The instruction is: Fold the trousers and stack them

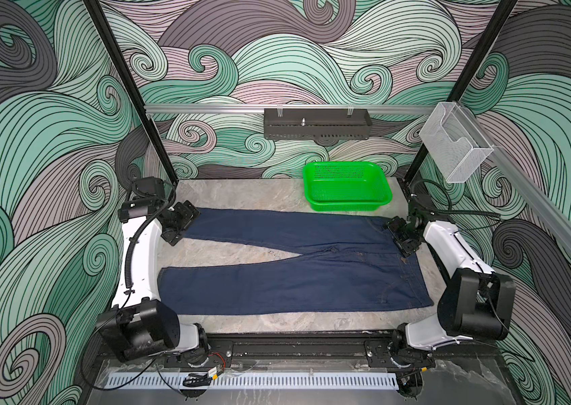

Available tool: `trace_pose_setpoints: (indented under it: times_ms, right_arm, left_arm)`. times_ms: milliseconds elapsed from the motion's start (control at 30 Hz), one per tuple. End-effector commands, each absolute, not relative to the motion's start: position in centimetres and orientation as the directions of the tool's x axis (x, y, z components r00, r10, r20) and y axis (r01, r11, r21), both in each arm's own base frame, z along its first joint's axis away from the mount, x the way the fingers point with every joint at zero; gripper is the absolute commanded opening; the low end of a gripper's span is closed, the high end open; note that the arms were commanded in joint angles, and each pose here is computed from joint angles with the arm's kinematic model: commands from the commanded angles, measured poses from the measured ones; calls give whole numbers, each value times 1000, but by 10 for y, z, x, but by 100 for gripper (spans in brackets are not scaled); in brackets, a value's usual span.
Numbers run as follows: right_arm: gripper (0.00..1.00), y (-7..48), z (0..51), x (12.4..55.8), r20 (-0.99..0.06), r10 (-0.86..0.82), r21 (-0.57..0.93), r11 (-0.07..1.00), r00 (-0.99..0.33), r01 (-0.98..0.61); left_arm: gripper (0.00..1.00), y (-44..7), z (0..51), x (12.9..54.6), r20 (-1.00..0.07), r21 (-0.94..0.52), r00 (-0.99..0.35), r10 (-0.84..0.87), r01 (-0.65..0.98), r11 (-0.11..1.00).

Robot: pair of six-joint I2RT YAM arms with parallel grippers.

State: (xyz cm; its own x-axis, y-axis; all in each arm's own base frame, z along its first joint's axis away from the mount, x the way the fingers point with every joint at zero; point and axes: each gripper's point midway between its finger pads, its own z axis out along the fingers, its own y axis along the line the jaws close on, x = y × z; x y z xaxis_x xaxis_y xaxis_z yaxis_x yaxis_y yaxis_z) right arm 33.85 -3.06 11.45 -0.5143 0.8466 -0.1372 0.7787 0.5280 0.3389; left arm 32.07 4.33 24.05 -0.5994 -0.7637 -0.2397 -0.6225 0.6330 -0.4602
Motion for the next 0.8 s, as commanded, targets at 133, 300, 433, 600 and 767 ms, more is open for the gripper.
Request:
trace_pose_setpoints:
  times_ms: [133,300,433,600,767]
  right_arm:
    - [87,-20,124,347,-56,864,409,478,-501,778]
    - [87,-11,116,348,6,860,417,461,-510,783]
    - [87,-11,109,344,19,860,401,461,-511,791]
    - [87,-16,109,340,-8,864,386,468,-504,795]
    - [87,-28,114,335,-75,872,363,476,-484,801]
  left_arm:
    - [87,36,261,334,-307,-497,-527,-792,-621,606]
    - [87,7,253,355,-293,-492,-566,-771,-602,629]
    - [87,-6,234,373,-272,-479,-585,-765,-607,634]
    - [87,-14,222,390,-255,-502,-590,-766,-596,626]
    - [87,-17,217,404,-265,-501,-627,-732,-560,660]
